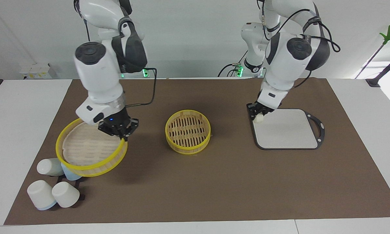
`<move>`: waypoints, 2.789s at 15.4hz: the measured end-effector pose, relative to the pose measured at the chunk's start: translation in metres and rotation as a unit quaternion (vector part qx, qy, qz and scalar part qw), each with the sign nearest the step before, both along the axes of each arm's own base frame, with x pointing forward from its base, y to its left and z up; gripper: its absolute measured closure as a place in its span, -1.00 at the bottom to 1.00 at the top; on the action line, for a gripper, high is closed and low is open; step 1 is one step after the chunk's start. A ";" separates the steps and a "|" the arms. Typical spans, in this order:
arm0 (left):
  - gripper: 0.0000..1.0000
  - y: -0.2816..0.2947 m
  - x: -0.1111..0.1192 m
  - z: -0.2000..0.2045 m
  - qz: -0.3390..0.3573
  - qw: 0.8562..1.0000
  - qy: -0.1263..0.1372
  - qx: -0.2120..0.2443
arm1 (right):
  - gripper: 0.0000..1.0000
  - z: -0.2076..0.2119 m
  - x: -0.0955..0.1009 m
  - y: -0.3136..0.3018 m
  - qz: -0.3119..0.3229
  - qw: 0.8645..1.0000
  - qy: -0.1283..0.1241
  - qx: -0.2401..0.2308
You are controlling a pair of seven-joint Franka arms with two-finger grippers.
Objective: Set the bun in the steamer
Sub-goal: 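Move the lid aside with the right gripper while the left gripper carries the bun, then release the bun into the steamer while the right gripper brings the lid back, then lower the lid onto the steamer with the right gripper while the left gripper retracts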
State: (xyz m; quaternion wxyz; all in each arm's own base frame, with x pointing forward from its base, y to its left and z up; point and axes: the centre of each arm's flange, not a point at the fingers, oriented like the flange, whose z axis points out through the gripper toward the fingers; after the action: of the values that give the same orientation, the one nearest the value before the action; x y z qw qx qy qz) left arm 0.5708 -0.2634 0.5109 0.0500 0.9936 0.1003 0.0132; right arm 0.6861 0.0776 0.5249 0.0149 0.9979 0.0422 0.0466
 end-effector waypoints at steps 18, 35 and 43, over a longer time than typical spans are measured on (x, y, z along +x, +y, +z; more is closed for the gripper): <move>-0.81 -0.189 -0.073 -0.173 -0.039 0.998 -0.047 -0.005 | 0.84 -0.022 -0.001 -0.062 -0.004 0.999 0.034 0.008; -1.00 0.223 -0.024 0.073 -0.070 0.996 0.043 0.033 | 0.84 -0.056 -0.126 0.342 -0.143 0.990 -0.006 0.006; -1.00 0.225 -0.046 0.097 -0.106 0.993 0.048 0.035 | 0.84 -0.104 -0.128 0.375 -0.146 0.988 -0.024 0.037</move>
State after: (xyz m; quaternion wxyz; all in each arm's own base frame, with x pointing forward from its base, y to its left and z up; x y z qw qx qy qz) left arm 0.5245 -0.0385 0.6084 0.0112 0.9993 -0.0042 -0.0361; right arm 0.5584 0.4526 0.4213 -0.0144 0.9918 -0.1063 0.0689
